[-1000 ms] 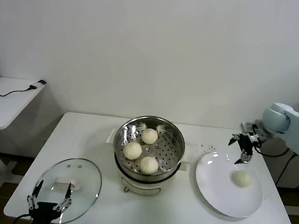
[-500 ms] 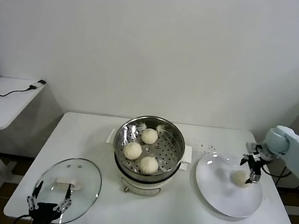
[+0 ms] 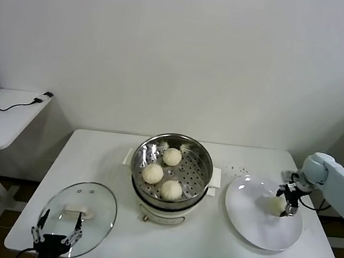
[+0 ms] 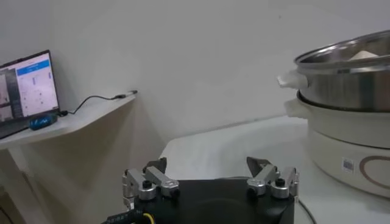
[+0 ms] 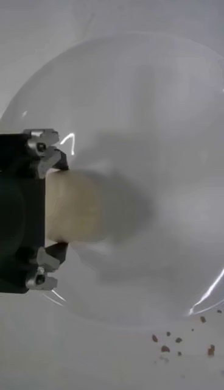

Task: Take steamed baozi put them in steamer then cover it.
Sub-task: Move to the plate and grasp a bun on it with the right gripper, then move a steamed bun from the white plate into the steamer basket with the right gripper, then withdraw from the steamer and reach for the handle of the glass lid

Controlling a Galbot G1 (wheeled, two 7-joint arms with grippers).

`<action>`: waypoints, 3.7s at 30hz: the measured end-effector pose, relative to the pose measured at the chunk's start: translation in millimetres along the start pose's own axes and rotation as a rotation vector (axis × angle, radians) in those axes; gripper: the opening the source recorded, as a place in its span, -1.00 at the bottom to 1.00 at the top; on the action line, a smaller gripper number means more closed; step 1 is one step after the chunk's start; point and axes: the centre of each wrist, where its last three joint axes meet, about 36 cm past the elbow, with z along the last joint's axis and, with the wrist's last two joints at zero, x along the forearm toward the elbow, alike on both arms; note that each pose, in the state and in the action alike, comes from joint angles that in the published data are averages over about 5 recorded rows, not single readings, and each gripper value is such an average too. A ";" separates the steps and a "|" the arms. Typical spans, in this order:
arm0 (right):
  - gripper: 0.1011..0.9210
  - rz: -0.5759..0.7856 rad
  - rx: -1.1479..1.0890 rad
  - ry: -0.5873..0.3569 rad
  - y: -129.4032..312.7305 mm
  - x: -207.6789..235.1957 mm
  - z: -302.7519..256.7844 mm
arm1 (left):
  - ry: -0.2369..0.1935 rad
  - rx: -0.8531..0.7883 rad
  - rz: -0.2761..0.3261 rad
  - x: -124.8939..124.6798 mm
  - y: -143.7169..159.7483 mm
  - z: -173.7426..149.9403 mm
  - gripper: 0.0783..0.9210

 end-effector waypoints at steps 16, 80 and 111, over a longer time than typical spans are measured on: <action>0.40 0.054 -0.016 -0.078 -23.2 46.3 -18.0 | -0.003 0.003 0.011 2.8 -3.9 -0.8 0.77; 0.75 -0.045 0.167 -0.212 -33.3 120.5 -335.3 | -0.050 0.000 0.059 3.6 -9.5 -12.5 0.77; 0.76 0.351 -0.060 -0.999 12.9 129.7 -187.5 | -0.061 -0.021 0.041 5.4 -6.3 -13.5 0.77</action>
